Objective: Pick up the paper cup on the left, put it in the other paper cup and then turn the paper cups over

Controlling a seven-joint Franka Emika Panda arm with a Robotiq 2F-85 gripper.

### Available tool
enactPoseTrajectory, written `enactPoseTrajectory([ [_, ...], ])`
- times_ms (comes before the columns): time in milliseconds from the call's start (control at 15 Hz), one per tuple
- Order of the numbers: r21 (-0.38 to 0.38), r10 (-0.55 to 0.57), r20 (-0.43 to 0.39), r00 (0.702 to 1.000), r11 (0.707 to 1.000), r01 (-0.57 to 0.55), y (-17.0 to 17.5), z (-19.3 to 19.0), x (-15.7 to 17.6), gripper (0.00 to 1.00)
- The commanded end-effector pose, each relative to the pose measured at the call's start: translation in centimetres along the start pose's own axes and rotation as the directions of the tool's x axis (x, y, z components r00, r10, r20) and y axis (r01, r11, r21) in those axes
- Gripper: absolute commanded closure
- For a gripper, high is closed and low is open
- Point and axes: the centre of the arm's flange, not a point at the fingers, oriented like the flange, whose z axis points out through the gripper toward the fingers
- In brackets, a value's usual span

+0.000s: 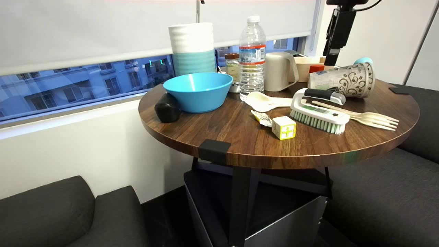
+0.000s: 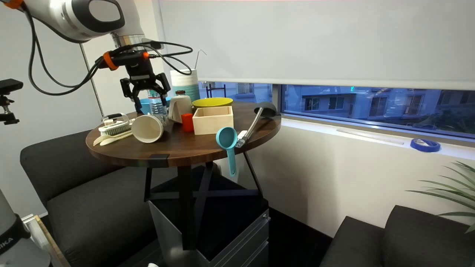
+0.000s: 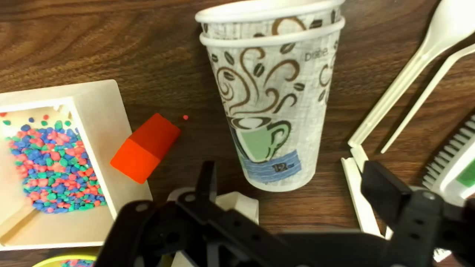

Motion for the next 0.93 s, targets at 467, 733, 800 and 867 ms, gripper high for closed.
enactPoseTrajectory([
  [467,0.007,-0.002,0.008,1.000,1.000,0.002,-0.1,3.2,0.9,0.00],
  [733,0.040,-0.004,0.024,1.000,0.999,0.003,-0.3,4.4,0.8,0.00],
  [800,0.043,-0.004,0.034,0.999,0.999,0.002,-0.2,4.7,0.8,0.00],
  [867,0.049,-0.004,0.043,0.999,0.999,0.002,-0.2,5.0,0.7,0.00],
])
